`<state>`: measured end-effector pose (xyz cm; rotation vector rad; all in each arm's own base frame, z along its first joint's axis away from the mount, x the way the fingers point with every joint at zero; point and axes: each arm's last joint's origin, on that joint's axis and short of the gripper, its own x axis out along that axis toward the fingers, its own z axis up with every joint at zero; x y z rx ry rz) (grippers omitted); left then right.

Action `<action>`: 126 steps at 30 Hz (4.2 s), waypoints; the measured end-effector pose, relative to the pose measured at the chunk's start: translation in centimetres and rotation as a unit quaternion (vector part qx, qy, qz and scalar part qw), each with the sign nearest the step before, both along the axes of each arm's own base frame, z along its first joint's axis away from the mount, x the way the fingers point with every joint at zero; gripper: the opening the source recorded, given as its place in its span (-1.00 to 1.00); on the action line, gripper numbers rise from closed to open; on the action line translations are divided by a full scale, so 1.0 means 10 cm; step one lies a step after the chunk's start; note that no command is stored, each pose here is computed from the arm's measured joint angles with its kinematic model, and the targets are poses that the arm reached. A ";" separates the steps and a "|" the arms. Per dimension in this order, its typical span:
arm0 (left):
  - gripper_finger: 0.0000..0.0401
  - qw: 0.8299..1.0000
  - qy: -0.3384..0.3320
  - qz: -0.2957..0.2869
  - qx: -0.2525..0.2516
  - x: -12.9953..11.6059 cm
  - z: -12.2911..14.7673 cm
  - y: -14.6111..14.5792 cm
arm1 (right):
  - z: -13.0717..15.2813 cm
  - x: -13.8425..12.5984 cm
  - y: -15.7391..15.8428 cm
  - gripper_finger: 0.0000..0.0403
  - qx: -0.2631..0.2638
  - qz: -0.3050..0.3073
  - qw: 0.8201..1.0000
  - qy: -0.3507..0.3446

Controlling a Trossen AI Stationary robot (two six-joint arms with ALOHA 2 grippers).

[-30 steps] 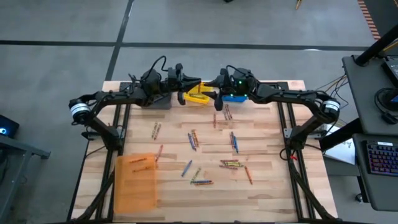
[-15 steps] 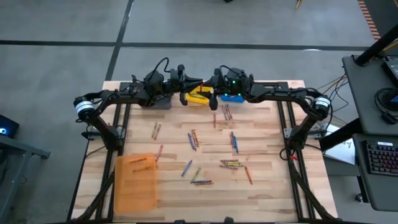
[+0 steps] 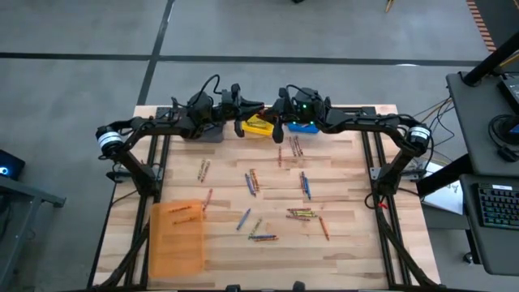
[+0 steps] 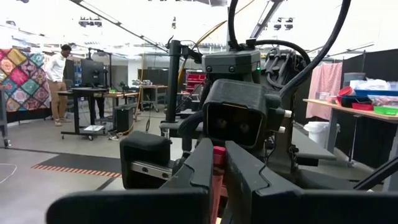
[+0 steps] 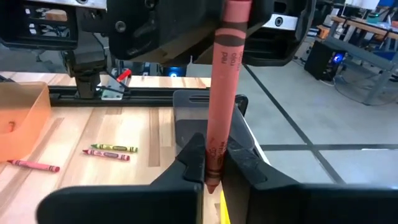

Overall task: Sort crayons
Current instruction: Put the red crayon into the blue bin, then put the green crayon into the yellow bin

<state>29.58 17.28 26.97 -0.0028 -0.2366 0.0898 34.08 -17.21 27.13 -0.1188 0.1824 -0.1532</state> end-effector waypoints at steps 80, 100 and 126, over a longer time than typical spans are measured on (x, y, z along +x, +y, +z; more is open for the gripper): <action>-0.17 0.986 0.127 -0.001 -0.109 -0.06 -0.11 -0.04 | -0.20 -0.77 -0.83 -0.48 0.217 -0.243 0.846 0.423; -0.17 0.757 0.591 0.155 -0.231 -0.38 -0.05 -0.52 | 0.02 -0.66 -0.21 -0.54 0.203 -0.169 0.834 0.485; -0.17 0.577 0.690 0.257 -0.355 -0.92 -0.98 -0.80 | 0.14 -0.61 -0.08 -0.58 0.177 -0.153 0.856 0.462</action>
